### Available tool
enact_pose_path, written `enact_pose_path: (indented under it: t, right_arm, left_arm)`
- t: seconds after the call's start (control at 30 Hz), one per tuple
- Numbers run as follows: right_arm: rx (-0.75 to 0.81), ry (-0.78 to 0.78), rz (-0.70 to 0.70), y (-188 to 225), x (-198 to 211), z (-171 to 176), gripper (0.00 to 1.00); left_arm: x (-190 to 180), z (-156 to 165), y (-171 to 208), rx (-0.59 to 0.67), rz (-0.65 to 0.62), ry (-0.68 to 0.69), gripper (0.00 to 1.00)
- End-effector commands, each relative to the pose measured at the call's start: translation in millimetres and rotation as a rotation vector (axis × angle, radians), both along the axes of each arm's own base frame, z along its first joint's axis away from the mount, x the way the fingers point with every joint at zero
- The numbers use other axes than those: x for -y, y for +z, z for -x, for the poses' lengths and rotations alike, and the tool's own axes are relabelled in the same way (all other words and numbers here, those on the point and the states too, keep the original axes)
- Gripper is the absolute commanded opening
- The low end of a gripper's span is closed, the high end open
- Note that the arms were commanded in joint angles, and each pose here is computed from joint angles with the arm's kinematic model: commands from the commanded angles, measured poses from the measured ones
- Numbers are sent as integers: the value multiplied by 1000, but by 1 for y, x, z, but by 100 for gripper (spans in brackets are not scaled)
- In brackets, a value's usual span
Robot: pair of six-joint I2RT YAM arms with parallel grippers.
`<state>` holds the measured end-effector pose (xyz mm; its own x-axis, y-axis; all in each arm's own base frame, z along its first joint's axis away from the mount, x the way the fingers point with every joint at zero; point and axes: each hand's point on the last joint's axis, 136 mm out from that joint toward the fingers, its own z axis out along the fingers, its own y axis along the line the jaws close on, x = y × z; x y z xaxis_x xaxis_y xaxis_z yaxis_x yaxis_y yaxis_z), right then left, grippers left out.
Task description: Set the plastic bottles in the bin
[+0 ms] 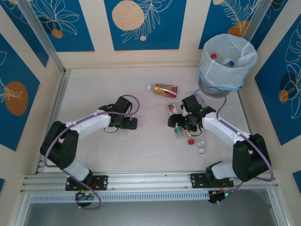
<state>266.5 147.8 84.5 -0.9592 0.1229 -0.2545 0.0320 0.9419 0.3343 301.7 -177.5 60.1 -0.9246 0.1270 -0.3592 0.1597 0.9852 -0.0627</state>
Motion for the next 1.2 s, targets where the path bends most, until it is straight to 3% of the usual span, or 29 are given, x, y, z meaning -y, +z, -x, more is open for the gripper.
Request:
enact_pose_path:
  t: [0.0, 0.13, 0.33, 0.67, 0.93, 1.17]
  right_arm:
    - [18, -18, 13, 6, 2, -3, 94]
    - [27, -26, 11, 9, 2, -4, 97]
    - [33, -32, 13, 11, 3, -4, 98]
    - [40, -29, -11, 16, -1, -6, 98]
    - [76, -22, -54, 31, -8, -8, 98]
    - [130, -34, -80, 44, -7, -9, 98]
  left_arm:
    - [-12, -4, -1, 7, -144, 12, 99]
    - [-17, -9, -8, 2, -206, 8, 99]
    - [2, -5, -21, -38, -128, -55, 98]
    - [0, -1, -28, -47, -138, -76, 87]
    - [2, -2, -21, -25, -116, -66, 70]
    - [4, -3, -14, 0, -95, -82, 62]
